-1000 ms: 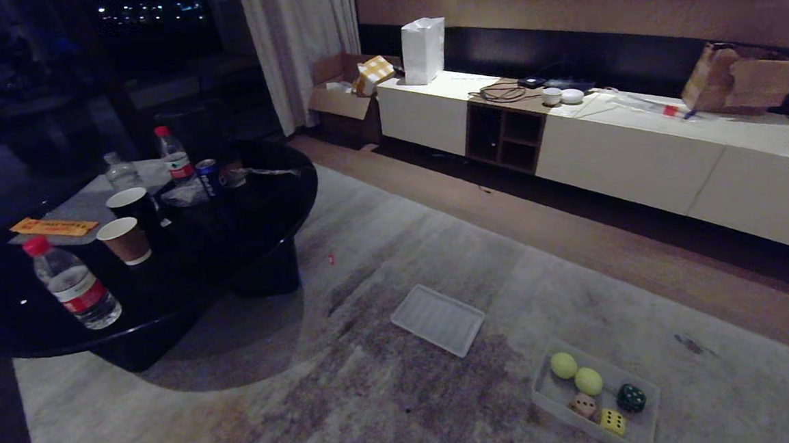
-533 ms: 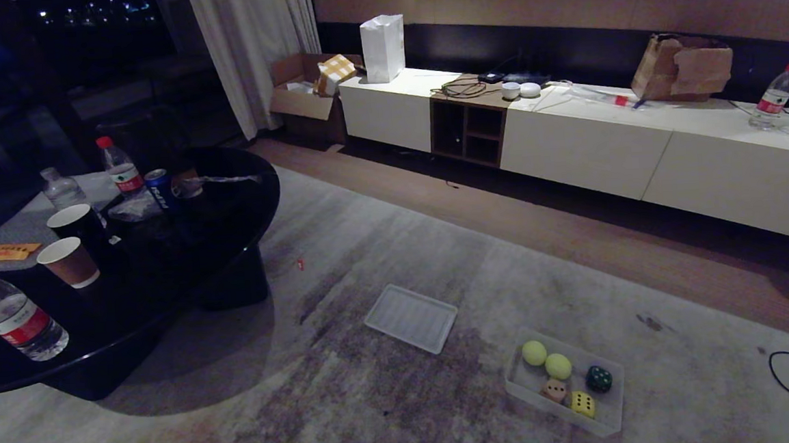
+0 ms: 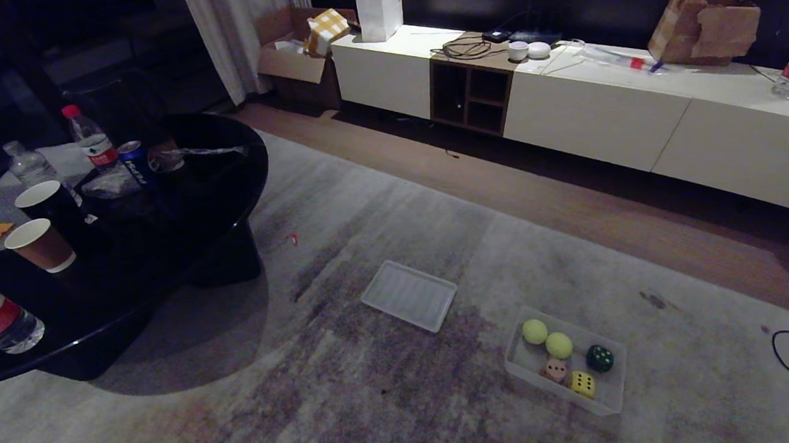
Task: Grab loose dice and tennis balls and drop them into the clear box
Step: Put the toys in the box
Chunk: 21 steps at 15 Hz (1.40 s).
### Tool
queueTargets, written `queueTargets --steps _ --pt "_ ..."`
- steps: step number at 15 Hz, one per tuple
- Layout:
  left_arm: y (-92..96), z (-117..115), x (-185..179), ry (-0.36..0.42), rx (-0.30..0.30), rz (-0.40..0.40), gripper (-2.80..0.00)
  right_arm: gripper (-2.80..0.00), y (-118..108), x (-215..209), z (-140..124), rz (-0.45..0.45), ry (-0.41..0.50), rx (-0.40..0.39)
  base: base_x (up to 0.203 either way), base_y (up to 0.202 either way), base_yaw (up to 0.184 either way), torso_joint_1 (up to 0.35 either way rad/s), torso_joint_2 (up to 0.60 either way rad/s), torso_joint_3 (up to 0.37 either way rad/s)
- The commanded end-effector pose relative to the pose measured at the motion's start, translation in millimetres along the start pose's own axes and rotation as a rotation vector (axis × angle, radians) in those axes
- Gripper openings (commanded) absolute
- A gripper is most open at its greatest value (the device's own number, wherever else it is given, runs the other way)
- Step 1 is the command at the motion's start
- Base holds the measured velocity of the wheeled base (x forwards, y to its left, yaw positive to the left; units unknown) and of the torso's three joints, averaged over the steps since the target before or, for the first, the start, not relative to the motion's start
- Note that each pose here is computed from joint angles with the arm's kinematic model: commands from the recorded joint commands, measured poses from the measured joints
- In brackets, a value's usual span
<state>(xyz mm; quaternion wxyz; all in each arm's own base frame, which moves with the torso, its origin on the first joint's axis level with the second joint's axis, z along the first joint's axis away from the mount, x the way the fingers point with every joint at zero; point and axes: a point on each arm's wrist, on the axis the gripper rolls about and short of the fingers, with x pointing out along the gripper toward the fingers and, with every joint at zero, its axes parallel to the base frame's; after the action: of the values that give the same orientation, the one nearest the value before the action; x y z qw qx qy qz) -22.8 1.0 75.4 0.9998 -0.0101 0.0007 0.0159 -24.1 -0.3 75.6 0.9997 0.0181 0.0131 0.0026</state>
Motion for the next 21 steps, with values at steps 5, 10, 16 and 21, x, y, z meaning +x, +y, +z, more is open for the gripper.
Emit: queueTargets --steps 5,10,16,21 --pt "0.1 -0.3 0.1 0.000 -0.006 0.004 -2.80 -2.80 0.0 0.2 -0.2 0.000 0.003 0.000 0.000 0.000 0.000 0.002 0.00 -0.199" --pt "0.1 -0.5 0.1 0.001 -0.007 0.004 -2.80 -2.80 0.0 0.1 0.2 0.000 0.001 0.000 0.000 0.000 0.000 0.004 0.00 -0.196" --pt "0.0 -0.5 0.1 0.001 -0.007 0.002 -2.80 -2.80 0.0 0.2 -0.2 0.000 0.003 0.000 0.000 0.000 0.000 0.002 0.00 -0.196" --pt "0.0 -0.5 0.1 0.001 -0.007 0.002 -2.80 -2.80 0.0 0.2 -0.2 0.000 0.003 0.000 0.000 0.000 0.000 0.002 0.00 -0.193"
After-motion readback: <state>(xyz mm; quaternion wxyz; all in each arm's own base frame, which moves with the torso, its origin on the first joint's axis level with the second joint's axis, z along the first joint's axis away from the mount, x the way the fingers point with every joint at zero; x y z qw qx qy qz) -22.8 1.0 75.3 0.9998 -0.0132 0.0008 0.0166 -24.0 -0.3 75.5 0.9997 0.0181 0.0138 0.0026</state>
